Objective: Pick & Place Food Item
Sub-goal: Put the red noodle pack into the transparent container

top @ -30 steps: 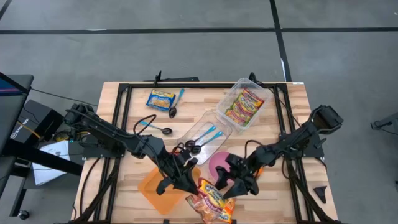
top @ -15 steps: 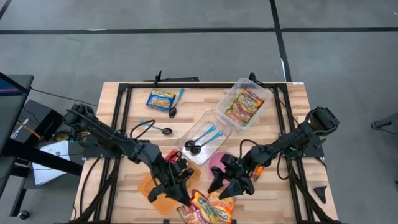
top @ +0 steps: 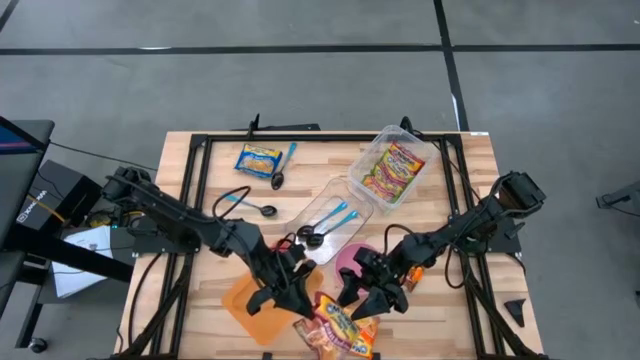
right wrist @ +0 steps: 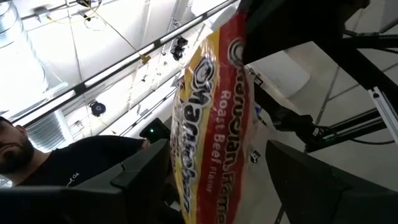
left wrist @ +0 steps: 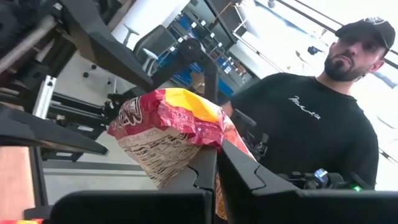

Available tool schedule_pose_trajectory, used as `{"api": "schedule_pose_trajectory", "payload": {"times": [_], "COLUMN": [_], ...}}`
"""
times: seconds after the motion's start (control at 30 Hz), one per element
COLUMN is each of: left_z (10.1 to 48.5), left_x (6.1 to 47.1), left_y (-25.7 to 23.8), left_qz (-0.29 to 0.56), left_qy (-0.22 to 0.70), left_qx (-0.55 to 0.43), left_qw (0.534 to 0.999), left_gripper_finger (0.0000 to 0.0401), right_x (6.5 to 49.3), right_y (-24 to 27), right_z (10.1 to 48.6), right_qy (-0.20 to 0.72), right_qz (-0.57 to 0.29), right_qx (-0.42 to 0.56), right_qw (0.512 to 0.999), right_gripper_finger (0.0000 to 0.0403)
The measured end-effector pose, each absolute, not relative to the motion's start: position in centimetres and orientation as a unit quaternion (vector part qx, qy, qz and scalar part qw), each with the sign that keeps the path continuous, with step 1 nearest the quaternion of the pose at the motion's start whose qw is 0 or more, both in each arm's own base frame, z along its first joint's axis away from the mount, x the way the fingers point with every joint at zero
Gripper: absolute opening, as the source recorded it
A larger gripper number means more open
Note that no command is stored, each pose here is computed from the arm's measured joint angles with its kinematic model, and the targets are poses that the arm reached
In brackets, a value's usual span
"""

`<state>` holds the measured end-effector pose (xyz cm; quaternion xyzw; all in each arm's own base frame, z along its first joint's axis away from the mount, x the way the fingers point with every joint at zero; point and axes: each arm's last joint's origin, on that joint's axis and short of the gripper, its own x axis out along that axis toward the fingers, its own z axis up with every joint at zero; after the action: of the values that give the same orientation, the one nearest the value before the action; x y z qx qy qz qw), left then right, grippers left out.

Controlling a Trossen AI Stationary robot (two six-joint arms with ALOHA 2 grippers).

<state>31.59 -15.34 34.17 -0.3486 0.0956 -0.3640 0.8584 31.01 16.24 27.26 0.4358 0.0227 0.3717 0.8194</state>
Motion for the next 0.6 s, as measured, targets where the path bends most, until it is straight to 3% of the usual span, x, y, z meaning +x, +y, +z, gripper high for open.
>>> {"api": "schedule_pose_trajectory", "payload": {"times": [0.23,0.6], "left_z": [34.16,34.16], "left_x": [31.79,31.77], "left_y": [-14.91,-14.94], "left_qz": [-0.363,-0.363], "left_qy": [0.100,0.102], "left_qx": [-0.359,-0.362], "left_qw": [0.854,0.852], "left_gripper_finger": [0.0001,0.0001], "right_x": [31.14,31.11], "right_y": [15.99,15.82], "right_z": [27.27,27.50], "right_qy": [0.019,0.005], "right_qz": [0.369,0.381], "right_qx": [0.433,0.419], "right_qw": [0.823,0.824], "right_gripper_finger": [0.0232,0.0114]}}
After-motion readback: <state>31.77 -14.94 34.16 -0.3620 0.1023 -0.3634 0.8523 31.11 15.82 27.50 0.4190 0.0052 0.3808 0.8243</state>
